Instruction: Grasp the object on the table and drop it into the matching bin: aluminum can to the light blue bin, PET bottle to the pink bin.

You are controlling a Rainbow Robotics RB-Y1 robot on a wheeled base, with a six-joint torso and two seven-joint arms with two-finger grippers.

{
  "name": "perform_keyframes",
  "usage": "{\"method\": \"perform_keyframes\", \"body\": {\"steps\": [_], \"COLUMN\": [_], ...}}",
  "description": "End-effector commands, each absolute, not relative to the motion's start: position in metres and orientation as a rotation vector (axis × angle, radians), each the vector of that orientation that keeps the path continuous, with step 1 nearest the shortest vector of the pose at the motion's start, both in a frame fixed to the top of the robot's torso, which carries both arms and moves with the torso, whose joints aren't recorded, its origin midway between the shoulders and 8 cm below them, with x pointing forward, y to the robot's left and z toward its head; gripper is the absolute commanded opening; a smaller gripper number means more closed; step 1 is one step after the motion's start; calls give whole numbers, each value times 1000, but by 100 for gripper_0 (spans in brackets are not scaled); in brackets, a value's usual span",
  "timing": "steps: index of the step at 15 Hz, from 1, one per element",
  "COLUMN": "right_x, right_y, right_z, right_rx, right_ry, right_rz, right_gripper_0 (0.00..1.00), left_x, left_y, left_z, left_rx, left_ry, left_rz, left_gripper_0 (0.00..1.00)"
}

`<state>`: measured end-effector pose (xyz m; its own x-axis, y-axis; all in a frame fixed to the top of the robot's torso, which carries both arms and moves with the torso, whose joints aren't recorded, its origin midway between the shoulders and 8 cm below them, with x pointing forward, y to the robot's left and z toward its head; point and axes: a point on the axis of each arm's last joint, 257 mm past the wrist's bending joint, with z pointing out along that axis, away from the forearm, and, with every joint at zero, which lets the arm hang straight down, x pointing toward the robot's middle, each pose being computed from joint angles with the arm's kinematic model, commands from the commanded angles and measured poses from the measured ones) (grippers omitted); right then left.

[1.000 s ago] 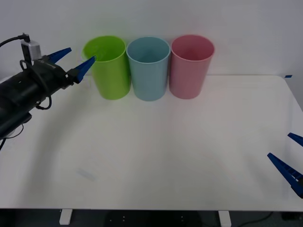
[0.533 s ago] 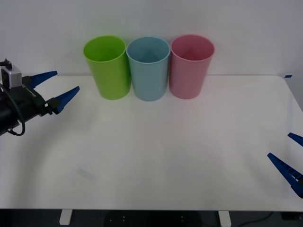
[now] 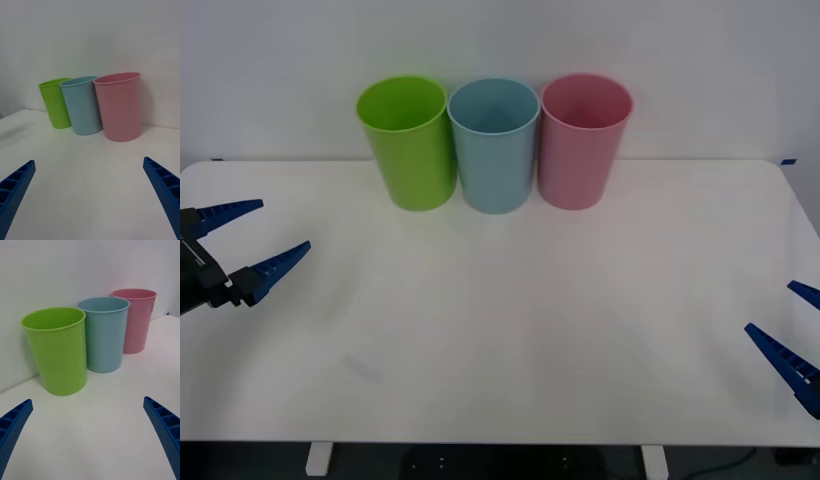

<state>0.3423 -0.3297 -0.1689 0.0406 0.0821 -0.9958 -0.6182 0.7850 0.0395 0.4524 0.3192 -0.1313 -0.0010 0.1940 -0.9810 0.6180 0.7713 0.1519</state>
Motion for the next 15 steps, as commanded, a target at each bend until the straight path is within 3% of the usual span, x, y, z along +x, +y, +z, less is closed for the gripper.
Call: {"method": "perform_keyframes", "body": {"steps": [1, 10, 15], "right_x": [342, 342, 342], "right_y": [-330, -330, -330], "right_z": [-169, -169, -169], "right_rx": [-465, -465, -465], "right_ry": [1441, 1441, 1441], "right_rz": [567, 567, 567], "right_gripper_0": [100, 100, 100], "left_x": [430, 383, 368], "left_y": [328, 357, 365], "left_z": [-137, -149, -151], "left_rx": [661, 476, 455], "left_ry": [1592, 1623, 1619], "left_rz": [-373, -483, -491], "left_gripper_0": [100, 100, 100]}}
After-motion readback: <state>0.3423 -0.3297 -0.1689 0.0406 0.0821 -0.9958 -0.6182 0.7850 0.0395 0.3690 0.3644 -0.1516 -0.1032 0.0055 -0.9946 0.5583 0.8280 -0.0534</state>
